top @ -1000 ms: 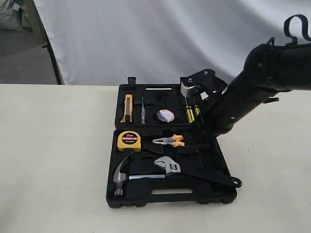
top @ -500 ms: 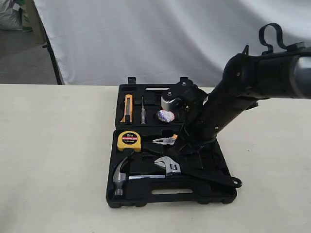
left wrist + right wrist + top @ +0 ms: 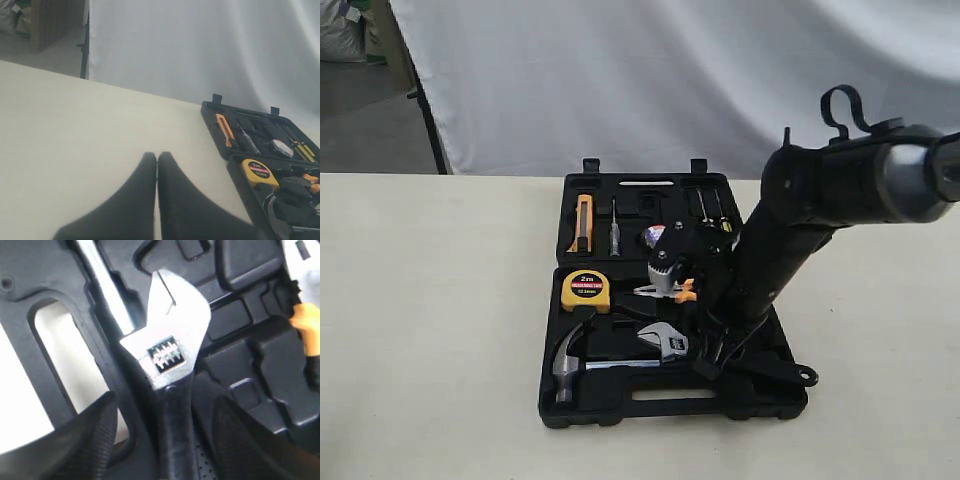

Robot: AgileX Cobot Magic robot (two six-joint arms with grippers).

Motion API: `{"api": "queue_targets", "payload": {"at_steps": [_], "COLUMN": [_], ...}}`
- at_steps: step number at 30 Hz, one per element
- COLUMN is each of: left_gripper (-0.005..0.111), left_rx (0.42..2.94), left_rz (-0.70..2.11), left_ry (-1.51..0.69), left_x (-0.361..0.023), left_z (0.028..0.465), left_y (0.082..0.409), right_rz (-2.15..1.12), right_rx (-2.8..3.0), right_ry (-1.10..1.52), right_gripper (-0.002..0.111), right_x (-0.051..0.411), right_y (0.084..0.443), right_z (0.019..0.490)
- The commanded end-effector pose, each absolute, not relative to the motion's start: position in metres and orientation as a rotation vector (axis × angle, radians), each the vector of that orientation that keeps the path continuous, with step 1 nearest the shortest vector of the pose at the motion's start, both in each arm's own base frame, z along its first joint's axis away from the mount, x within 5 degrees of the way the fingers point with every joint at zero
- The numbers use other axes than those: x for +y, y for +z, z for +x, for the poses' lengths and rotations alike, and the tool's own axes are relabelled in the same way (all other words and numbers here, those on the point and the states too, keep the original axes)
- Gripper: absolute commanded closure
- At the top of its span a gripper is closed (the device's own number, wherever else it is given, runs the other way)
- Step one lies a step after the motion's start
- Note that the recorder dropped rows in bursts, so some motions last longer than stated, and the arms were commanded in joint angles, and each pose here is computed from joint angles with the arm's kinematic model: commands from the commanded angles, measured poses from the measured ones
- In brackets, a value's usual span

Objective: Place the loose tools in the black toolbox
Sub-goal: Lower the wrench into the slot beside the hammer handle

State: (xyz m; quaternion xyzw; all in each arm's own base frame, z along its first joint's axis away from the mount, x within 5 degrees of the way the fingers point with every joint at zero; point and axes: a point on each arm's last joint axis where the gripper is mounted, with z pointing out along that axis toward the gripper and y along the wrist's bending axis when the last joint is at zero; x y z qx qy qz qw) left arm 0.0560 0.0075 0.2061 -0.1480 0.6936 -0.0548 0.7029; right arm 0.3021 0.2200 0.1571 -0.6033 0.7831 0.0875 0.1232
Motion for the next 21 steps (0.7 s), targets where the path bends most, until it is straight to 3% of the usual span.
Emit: {"api": "queue_targets", "payload": {"at_steps": [1, 15, 18, 21], "left_gripper": [0.106, 0.106, 0.106, 0.106], "left_rx": [1.526, 1.526, 1.526, 1.526], "left_rz": [-0.346, -0.346, -0.346, -0.346], "left_ry": [-0.103, -0.103, -0.103, -0.103], "left_x": [0.009, 0.009, 0.009, 0.009], "left_z": [0.055, 0.055, 0.055, 0.055], "left_y": [0.208, 0.208, 0.208, 0.208], "right_rz": [-1.812, -1.971, -1.987, -1.994], "right_rx": [2.236, 2.096, 2.079, 2.07], "right_ry": [0.228, 0.191, 0.188, 0.185], "right_gripper": [0.054, 0.055, 0.07, 0.094], "right_x": [0.221, 0.223, 0.223, 0.223], "right_y": [0.151, 0.137, 0.137, 0.137], "right_z": [0.304, 0.308, 0.308, 0.308]}}
